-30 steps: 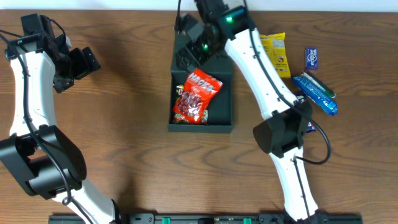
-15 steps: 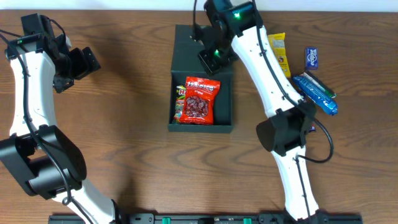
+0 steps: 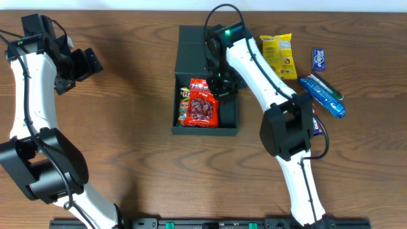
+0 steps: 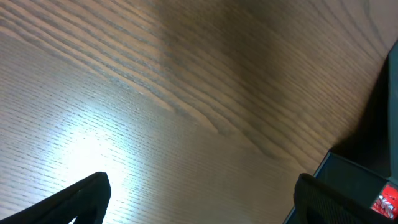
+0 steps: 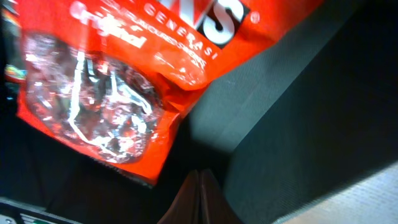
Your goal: Pack container
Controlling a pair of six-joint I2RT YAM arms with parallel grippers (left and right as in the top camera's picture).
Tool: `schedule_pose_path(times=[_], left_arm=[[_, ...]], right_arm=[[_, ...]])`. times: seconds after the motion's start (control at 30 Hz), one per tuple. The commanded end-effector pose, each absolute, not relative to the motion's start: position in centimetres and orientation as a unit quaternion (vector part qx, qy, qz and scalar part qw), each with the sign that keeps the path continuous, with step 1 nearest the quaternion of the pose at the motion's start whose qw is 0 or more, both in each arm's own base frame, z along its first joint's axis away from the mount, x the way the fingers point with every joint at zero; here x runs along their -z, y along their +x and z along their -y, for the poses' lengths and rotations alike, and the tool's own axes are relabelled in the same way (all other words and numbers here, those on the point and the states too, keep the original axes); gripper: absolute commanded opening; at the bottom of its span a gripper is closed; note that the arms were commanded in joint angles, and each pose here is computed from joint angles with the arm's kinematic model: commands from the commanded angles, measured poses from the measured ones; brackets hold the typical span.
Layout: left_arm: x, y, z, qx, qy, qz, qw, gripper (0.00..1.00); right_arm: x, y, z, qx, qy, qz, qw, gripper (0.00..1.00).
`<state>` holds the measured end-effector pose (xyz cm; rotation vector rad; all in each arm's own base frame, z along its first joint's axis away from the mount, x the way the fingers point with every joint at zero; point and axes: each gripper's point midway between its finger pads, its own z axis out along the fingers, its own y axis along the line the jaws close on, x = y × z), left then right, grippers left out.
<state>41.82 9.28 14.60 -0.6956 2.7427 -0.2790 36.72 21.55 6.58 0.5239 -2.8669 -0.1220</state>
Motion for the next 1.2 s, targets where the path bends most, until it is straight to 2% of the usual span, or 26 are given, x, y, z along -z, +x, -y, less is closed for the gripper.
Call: schedule_pose_path(times=[0.0, 0.03, 0.07, 0.13, 0.2, 0.23, 0.53, 0.73, 1.17], left_arm=[[-15.6, 42.2, -7.9, 0.110, -0.213, -0.958, 0.159, 0.98], [-15.4, 42.3, -7.0, 0.124, -0.205, -0.958, 0.156, 0.92], [-15.1, 42.4, -5.8, 0.140, -0.195, -0.959, 0.151, 0.82], [-14.0, 42.5, -3.1, 0.171, -0.172, -0.960, 0.140, 0.41], [-12.2, 42.2, -0.9, 0.179, -0.153, -0.964, 0.128, 0.10], [-11.2, 41.8, 0.2, 0.181, -0.148, -0.965, 0.118, 0.06], [-6.0, 39.5, 8.4, 0.212, -0.128, -0.966, 0.075, 0.06], [-5.0, 38.9, 12.2, 0.249, -0.131, -0.957, 0.068, 0.06], [-3.7, 38.3, 13.9, 0.260, -0.136, -0.955, 0.043, 0.06]], right_arm=[[-5.9, 36.3, -21.8, 0.029, 0.165, 0.979, 0.117, 0.02], [-5.6, 36.1, -21.8, 0.027, 0.166, 0.979, 0.119, 0.01], [-5.4, 36.1, -21.8, 0.027, 0.165, 0.979, 0.120, 0.02], [-5.0, 36.0, -21.8, 0.026, 0.159, 0.979, 0.121, 0.01], [-4.7, 35.9, -21.8, 0.024, 0.155, 0.980, 0.124, 0.01], [-4.5, 35.8, -21.7, 0.024, 0.155, 0.980, 0.126, 0.02], [-3.6, 35.4, -21.5, 0.020, 0.147, 0.980, 0.135, 0.01], [-3.5, 35.8, -21.8, 0.025, 0.134, 0.982, 0.127, 0.01], [-3.9, 35.2, -26.1, 0.122, 0.153, 0.972, 0.128, 0.02]])
